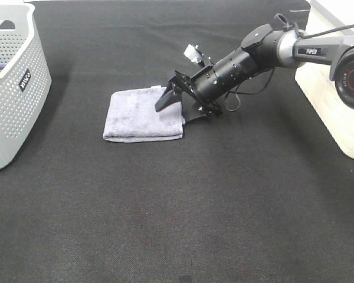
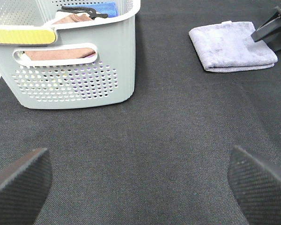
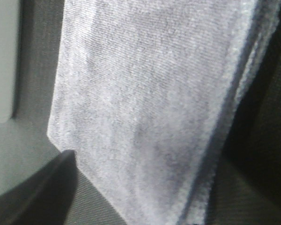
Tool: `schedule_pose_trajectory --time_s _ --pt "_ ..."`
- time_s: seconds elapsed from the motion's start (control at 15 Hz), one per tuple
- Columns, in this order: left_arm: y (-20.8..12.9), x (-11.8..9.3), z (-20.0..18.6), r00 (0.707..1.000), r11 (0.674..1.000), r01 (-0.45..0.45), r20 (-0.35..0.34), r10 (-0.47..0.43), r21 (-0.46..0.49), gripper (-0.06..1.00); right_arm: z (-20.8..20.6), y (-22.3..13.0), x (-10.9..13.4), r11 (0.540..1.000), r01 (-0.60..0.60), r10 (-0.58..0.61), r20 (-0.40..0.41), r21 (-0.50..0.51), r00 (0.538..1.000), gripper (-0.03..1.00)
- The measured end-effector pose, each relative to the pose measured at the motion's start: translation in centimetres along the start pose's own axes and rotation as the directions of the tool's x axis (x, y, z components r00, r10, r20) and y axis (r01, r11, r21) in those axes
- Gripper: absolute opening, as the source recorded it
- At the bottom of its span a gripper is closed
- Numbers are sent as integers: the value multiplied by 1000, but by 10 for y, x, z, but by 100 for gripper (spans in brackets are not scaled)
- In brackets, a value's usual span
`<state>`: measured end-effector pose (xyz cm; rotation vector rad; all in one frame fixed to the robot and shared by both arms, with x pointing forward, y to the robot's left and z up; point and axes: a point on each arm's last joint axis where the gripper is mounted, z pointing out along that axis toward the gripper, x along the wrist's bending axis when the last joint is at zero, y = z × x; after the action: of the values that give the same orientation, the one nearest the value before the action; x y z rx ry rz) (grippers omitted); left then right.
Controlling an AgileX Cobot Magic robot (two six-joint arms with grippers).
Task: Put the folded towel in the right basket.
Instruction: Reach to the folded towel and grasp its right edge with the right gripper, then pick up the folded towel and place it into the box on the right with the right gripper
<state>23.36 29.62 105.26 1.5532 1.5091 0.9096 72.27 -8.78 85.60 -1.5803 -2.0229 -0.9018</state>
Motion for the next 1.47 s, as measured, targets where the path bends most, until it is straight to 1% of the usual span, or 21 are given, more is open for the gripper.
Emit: schedule_pose_trajectory --time_s 0.07,0.13,0.27,0.33,0.4,0.53,0.67,0.8,0.93,1.13,1.2,1.33,1.47 --pt "0 0 0 1000 1000 0 0 0 0 97 4 -1 -4 1000 -4 4 10 -3 1000 63" --pt "0 0 0 1000 1000 0 0 0 0 97 5 -1 -6 1000 -3 3 18 -5 1000 45" --pt "0 0 0 1000 1000 0 0 0 0 97 5 -1 -7 1000 -1 2 24 -8 1000 22" --pt "0 0 0 1000 1000 0 0 0 0 97 6 -1 -8 1000 -3 3 24 -6 1000 12" --pt "0 0 0 1000 1000 0 0 0 0 97 7 -2 -9 1000 -4 4 25 -5 1000 7" --pt "0 0 0 1000 1000 0 0 0 0 97 7 -2 -9 1000 -3 3 26 -4 1000 7" --pt "0 0 0 1000 1000 0 0 0 0 97 3 2 -5 1000 26 -25 30 -3 999 7" --pt "0 0 0 1000 1000 0 0 0 0 97 -11 12 8 996 84 -83 38 -19 996 7" --pt "0 0 0 1000 1000 0 0 0 0 97 -35 25 32 986 156 -154 37 -60 987 7" --pt "0 0 0 1000 1000 0 0 0 0 97 -67 36 64 969 229 -227 30 -92 973 7" --pt "0 0 0 1000 1000 0 0 0 0 97 -84 40 80 960 261 -259 34 -103 965 7" --pt "0 0 0 1000 1000 0 0 0 0 97 -113 44 103 941 313 -307 70 -131 949 7" --pt "0 0 0 1000 1000 0 0 0 0 97 -147 46 129 916 365 -345 133 -169 929 7"
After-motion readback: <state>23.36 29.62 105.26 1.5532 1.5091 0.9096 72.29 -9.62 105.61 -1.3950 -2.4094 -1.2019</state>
